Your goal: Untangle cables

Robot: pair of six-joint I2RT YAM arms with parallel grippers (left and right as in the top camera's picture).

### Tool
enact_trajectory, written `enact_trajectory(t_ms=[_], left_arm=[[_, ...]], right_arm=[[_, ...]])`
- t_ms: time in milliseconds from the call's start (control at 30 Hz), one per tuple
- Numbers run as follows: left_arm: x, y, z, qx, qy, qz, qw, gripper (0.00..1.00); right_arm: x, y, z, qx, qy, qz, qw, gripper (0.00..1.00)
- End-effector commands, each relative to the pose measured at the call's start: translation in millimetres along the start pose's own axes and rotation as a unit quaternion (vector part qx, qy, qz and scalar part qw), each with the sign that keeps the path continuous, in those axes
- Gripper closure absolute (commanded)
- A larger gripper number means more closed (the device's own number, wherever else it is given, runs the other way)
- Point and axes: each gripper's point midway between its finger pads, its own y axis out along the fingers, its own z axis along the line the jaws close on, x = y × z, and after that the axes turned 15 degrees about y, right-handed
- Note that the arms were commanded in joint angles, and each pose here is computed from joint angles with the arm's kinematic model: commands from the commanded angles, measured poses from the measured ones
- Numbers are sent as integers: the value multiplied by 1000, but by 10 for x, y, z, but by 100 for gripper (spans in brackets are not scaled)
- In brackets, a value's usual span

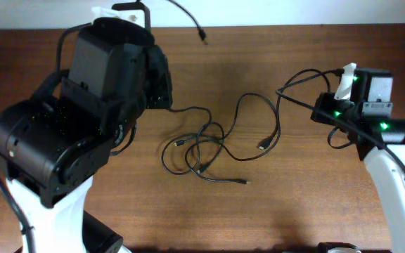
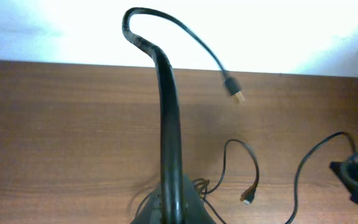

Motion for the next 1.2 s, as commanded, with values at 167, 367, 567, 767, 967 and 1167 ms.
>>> enact_trajectory(t_ms=[167, 367, 567, 767, 967, 1167], left_arm=[[87, -689, 460, 53, -19, -90, 994, 100], [62, -769, 1016, 202, -37, -88, 975, 100], [-15, -771, 1286, 222, -64, -72, 970, 100], [-38, -783, 1393, 240, -72, -67, 966, 100], [-31, -730, 1358, 231, -70, -63, 968, 100], [-17, -600, 1287, 213, -66, -52, 973, 100]], right_arm=[[-71, 199, -55, -11, -5, 30, 999, 96], [85, 182, -281, -61, 18, -5, 998, 96], [548, -195, -1509, -80, 258, -65, 961, 96], [592, -632, -2305, -73, 379, -107, 916, 96], [539, -297, -1619, -38, 276, -53, 959, 96], [395, 20, -1192, -145, 174, -55, 972, 96]])
